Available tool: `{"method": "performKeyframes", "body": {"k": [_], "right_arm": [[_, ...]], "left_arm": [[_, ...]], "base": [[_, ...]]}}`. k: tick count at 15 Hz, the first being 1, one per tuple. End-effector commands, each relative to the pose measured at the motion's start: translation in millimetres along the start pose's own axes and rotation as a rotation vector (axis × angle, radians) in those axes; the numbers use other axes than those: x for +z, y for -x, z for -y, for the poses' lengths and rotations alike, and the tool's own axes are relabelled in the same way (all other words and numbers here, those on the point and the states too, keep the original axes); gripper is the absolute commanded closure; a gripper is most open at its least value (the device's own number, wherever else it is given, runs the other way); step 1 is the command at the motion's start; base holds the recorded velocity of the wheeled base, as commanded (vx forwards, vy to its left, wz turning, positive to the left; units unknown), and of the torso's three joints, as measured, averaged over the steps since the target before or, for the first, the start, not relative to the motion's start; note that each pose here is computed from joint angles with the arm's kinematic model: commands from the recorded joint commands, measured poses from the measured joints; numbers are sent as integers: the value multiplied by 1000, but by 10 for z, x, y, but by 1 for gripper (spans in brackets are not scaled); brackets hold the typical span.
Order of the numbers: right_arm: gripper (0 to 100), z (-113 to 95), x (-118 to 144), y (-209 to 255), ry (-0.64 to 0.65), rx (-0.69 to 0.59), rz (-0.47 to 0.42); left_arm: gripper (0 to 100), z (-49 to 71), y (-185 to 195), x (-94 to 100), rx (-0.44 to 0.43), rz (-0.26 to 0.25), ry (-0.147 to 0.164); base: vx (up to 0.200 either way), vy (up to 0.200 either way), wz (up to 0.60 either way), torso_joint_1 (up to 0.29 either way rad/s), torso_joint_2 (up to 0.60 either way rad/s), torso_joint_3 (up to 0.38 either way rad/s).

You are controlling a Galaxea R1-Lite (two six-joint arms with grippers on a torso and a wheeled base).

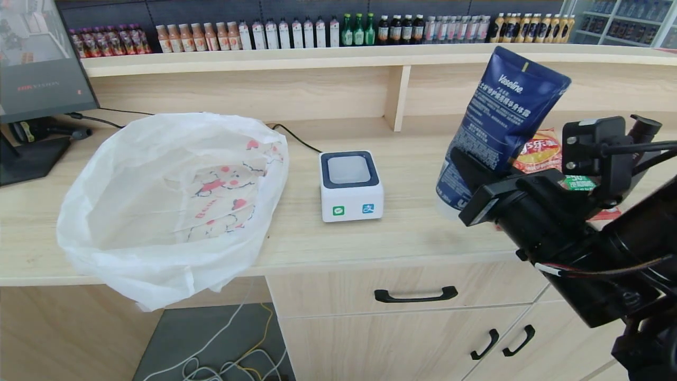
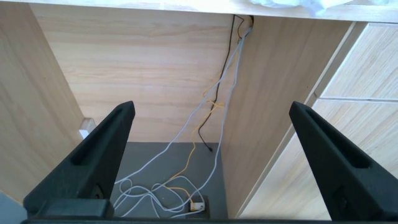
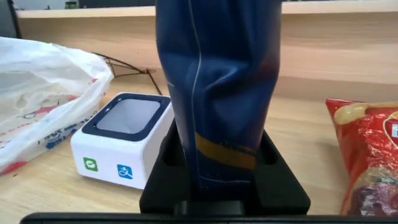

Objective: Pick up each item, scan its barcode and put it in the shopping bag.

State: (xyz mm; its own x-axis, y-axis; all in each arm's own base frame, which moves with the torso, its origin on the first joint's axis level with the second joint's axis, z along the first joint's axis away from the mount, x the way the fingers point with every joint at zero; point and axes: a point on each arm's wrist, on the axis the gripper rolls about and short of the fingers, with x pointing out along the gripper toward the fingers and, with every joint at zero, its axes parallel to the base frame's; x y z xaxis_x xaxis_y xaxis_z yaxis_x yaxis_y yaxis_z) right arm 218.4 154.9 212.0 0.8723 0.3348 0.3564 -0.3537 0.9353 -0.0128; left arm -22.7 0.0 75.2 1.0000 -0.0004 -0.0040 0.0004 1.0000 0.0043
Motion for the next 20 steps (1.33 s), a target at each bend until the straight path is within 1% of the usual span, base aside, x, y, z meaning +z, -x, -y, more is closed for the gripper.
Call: {"method": "performKeyframes", "body": {"k": [1,5,9,13,14,15,17,20], "right_arm": [[100,24,-12,-13,-12,-9,-3],[100,53,25,28,-11,-57,0],[100,51,145,-50,-29,-64,56],[100,55,207,-58,12,-67,77],[100,68,314,-60,53,-78,106],[100,66,363,-70,94,-82,122],[100,73,408,-64,162,-90,132],[100,76,414,-52,262,-94,121]], "left_arm": [[0,-1,-9,3,-4,-13,0],[0,-1,-9,3,-4,-13,0],[0,0,0,1,0,1,1],[0,0,0,3,0,3,3],[0,0,0,3,0,3,3],[0,0,0,3,0,3,3],[0,0,0,3,0,3,3],[0,0,0,3,0,3,3]], "base": [[0,200,0,-7,-2,7],[0,200,0,7,1,5],[0,200,0,1,1,2],[0,0,0,0,0,0],[0,0,0,0,0,0],[0,0,0,0,0,0],[0,0,0,0,0,0],[0,0,0,0,0,0]]}}
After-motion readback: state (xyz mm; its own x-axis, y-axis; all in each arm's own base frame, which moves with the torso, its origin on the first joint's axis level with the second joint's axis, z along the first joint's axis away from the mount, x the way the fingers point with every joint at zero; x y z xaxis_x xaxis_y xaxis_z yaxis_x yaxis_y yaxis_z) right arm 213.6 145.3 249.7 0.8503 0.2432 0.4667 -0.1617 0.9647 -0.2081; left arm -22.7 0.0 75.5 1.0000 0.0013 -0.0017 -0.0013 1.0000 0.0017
